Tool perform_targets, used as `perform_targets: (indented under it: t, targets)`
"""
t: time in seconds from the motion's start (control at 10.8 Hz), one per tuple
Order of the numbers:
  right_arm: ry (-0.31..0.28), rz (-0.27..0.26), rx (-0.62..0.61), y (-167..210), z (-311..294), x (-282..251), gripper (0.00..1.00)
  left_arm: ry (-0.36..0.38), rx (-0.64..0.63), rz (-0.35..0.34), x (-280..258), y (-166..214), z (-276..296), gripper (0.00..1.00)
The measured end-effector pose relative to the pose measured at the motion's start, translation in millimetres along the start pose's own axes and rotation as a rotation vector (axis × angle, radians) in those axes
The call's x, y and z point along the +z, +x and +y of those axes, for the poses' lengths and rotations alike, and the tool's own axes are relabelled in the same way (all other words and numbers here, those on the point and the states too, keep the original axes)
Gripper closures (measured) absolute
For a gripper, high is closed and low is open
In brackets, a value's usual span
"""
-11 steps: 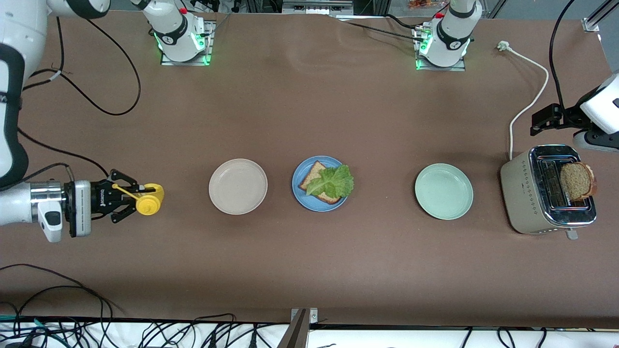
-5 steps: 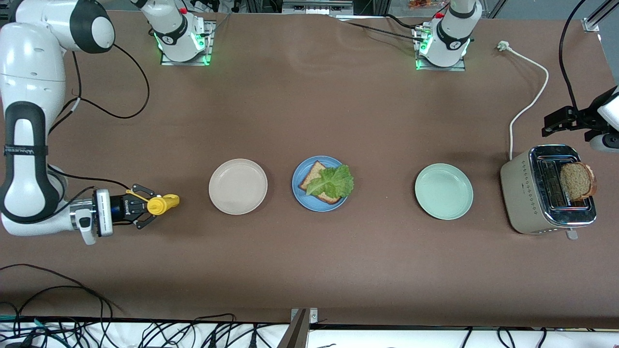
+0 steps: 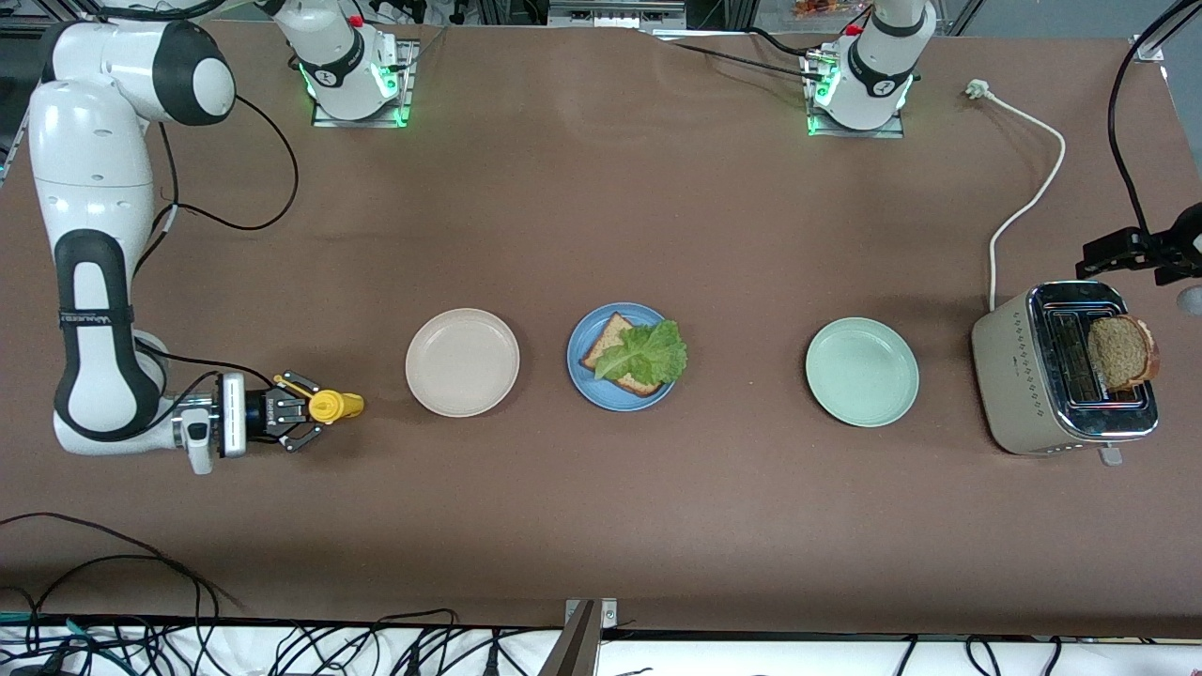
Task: Make sandwich in blue plate with both arms
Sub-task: 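Carry the mustard bottle back beside the white plate with the right gripper, then set down the mustard bottle while the left gripper grasps the toaster bread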
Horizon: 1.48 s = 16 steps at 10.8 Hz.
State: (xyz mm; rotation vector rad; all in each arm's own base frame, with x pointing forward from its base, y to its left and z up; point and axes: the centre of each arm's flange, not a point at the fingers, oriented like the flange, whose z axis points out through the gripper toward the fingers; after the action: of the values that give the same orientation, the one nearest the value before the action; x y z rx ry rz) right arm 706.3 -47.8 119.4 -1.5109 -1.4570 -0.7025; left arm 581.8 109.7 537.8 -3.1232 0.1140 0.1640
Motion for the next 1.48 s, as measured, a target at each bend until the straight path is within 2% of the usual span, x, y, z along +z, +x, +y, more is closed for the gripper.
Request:
perform_targets:
  t: [0.37,0.74,1.02,1.11,1.39,1.48]
  targets:
    - [-0.027,0.11,0.002,-4,4,21,0.82,-0.007,0.002,0.018,28,7,-51,0.0]
    - [-0.025,0.122,0.003,-9,4,32,0.82,-0.056,0.005,0.043,59,8,-102,0.0]
    - [-0.032,0.135,-0.016,-27,2,40,0.82,-0.111,0.009,0.042,108,2,-159,0.0]
    - [-0.033,0.135,-0.017,-27,2,40,0.79,-0.12,-0.002,0.04,125,3,-170,0.0]
    - [-0.038,0.131,-0.013,-29,2,38,0.42,-0.165,-0.031,0.085,156,18,-177,0.04]
    - [-0.042,0.128,-0.011,-31,2,36,0.28,-0.183,-0.043,0.092,163,19,-178,0.09]
